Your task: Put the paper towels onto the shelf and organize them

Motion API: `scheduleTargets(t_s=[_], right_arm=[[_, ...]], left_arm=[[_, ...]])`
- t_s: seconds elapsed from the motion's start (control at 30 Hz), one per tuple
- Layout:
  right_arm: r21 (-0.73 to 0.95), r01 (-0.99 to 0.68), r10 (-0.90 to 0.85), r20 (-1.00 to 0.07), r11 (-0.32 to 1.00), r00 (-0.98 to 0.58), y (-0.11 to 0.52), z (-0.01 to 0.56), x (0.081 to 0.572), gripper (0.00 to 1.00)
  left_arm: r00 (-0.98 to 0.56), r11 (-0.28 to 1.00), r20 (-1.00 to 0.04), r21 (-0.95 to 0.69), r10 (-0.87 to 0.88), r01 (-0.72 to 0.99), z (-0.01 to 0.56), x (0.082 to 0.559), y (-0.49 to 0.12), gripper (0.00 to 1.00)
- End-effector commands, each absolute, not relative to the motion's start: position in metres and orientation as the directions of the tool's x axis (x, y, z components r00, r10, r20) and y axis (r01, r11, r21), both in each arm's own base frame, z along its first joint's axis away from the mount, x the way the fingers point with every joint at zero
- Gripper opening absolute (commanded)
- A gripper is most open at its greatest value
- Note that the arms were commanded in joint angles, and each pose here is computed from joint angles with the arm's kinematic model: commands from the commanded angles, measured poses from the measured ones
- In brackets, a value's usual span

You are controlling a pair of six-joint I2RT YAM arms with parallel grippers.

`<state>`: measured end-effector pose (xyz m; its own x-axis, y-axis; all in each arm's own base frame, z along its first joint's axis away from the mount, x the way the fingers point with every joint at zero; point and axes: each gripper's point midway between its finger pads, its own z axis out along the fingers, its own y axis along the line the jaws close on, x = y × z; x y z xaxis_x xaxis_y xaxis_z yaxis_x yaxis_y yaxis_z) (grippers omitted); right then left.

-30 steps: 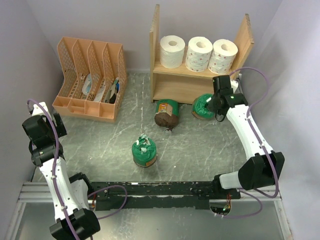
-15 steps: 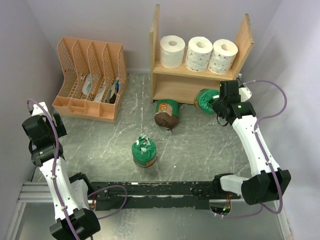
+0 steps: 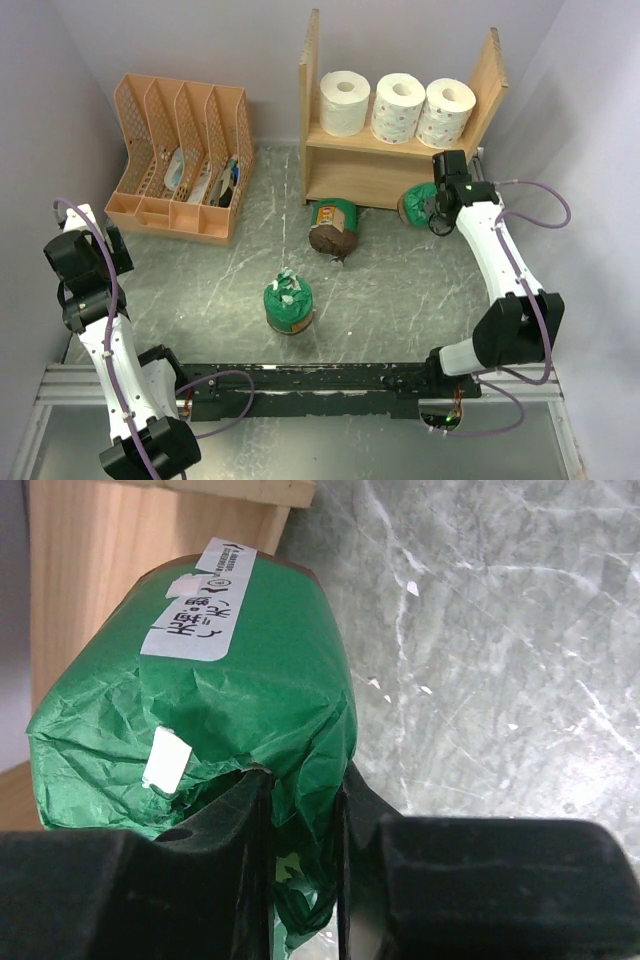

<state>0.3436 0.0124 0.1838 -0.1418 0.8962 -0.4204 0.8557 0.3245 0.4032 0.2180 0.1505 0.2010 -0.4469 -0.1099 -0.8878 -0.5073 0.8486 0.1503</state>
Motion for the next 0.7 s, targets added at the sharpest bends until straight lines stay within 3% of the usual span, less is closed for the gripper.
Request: scheduleTargets(t_s=[0.0, 0.37, 0.67], right_arm=[[0.444, 0.873, 0.915, -0.404, 0.202, -0.006, -0.001, 0.199, 0.362, 0.00], [0.445, 0.874, 0.964, -0.251, 0.196, -0.089, 0.020, 0.180, 0.395, 0.00], [0.477, 0.870, 0.961, -0.276, 0.126, 0.012, 0.003, 0.189, 0.421, 0.00]], left_arm=[[-0.435, 0.849, -0.894, 0.148, -0.104, -0.508, 0.207, 0.217, 0.151, 0.90], [-0.437, 0.847, -0.893, 0.148, -0.106, -0.510, 0.206, 0.217, 0.152, 0.91], [-0.436, 0.846, -0.894, 0.149, -0.106, -0.511, 0.207, 0.217, 0.152, 0.91]])
